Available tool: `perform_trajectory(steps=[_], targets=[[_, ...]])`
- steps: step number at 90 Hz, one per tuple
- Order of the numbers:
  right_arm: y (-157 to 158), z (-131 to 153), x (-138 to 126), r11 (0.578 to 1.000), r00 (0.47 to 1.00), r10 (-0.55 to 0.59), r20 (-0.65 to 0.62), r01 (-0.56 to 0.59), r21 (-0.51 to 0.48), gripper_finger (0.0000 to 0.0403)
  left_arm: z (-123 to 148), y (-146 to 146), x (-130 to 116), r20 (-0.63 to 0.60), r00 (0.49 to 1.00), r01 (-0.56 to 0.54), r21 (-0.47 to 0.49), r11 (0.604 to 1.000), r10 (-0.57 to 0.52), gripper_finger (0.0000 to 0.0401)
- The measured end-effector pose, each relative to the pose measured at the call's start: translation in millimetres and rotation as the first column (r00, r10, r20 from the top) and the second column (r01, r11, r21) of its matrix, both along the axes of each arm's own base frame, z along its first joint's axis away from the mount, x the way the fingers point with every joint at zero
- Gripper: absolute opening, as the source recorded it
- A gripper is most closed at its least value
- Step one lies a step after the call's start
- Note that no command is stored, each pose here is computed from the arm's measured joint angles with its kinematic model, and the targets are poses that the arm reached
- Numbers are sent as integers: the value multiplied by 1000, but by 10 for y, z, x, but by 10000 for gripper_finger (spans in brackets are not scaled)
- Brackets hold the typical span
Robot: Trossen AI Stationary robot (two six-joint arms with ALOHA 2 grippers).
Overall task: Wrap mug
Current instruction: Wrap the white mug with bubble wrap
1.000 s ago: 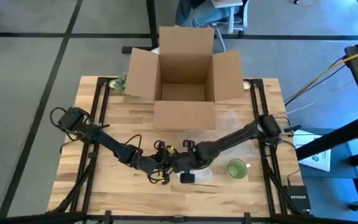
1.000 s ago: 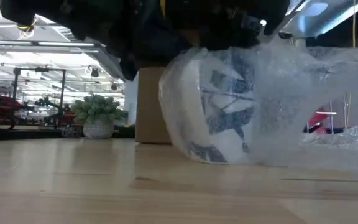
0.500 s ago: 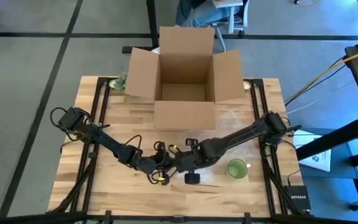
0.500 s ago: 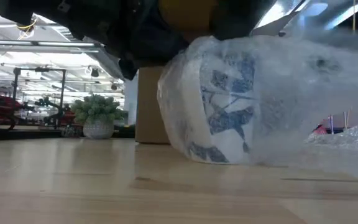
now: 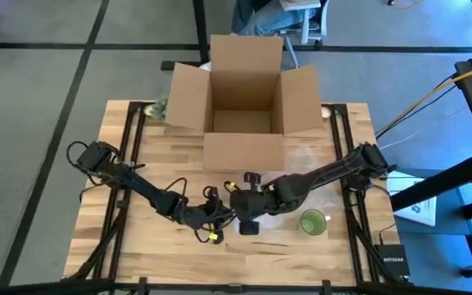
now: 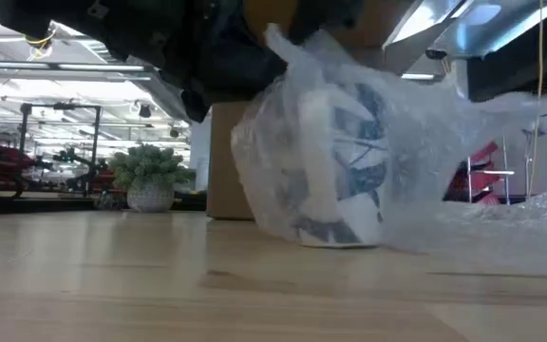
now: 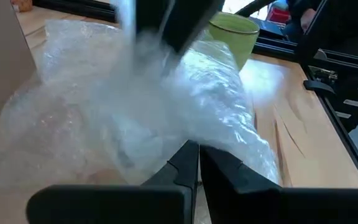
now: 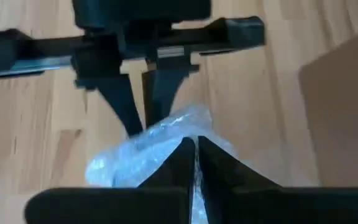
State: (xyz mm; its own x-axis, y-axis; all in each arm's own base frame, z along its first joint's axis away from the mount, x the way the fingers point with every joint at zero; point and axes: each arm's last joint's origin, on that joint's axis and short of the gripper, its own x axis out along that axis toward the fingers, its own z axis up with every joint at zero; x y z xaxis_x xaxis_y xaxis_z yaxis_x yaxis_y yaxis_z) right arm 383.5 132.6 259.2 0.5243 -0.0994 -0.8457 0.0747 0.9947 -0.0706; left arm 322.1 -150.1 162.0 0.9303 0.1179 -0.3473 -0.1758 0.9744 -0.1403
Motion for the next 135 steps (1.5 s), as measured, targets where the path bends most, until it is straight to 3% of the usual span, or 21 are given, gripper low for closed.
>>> perform_trajectory(steps=[18, 28, 49, 63, 80, 93, 101, 116, 127, 135], targets=[[11, -513, -51, 999, 979, -12, -205, 18, 26, 1, 3, 3, 3, 3, 1000, -2, -3, 1000, 2, 0], [47, -658, -52, 998, 975, -11, -221, 23, 52, 1, 5, 3, 4, 5, 1000, -3, -1, 1000, 3, 0], [64, -719, -7, 996, 980, 0, -199, 17, 84, 1, 55, -13, -30, 3, 1000, 7, -1, 1000, -7, 0], [68, -703, 4, 997, 982, 7, -189, 8, 78, 1, 307, -26, -163, 15, 1000, 26, -4, 1000, -26, 0], [70, -700, 9, 997, 983, 19, -184, -5, 74, 1, 481, 29, -358, -58, 998, -18, 5, 1000, 19, 0], [69, -699, 9, 998, 983, 36, -182, -26, 57, 1, 297, 94, -468, -227, 968, -116, -17, 993, 109, 0], [68, -698, 10, 998, 983, 38, -181, -29, 54, 1, 89, 90, -458, -263, 956, -141, -37, 989, 126, 0], [68, -697, 11, 998, 983, 37, -179, -28, 51, 1, 37, 20, -286, -138, 986, -104, -94, 990, 91, 0], [67, -696, 13, 999, 984, 35, -176, -27, 48, 1, 252, -12, -197, 31, 997, -75, -43, 996, 77, 0], [69, -692, 17, 998, 985, 38, -171, -30, 48, 1, 348, -8, -145, 70, 996, -48, 7, 999, 47, 0]])
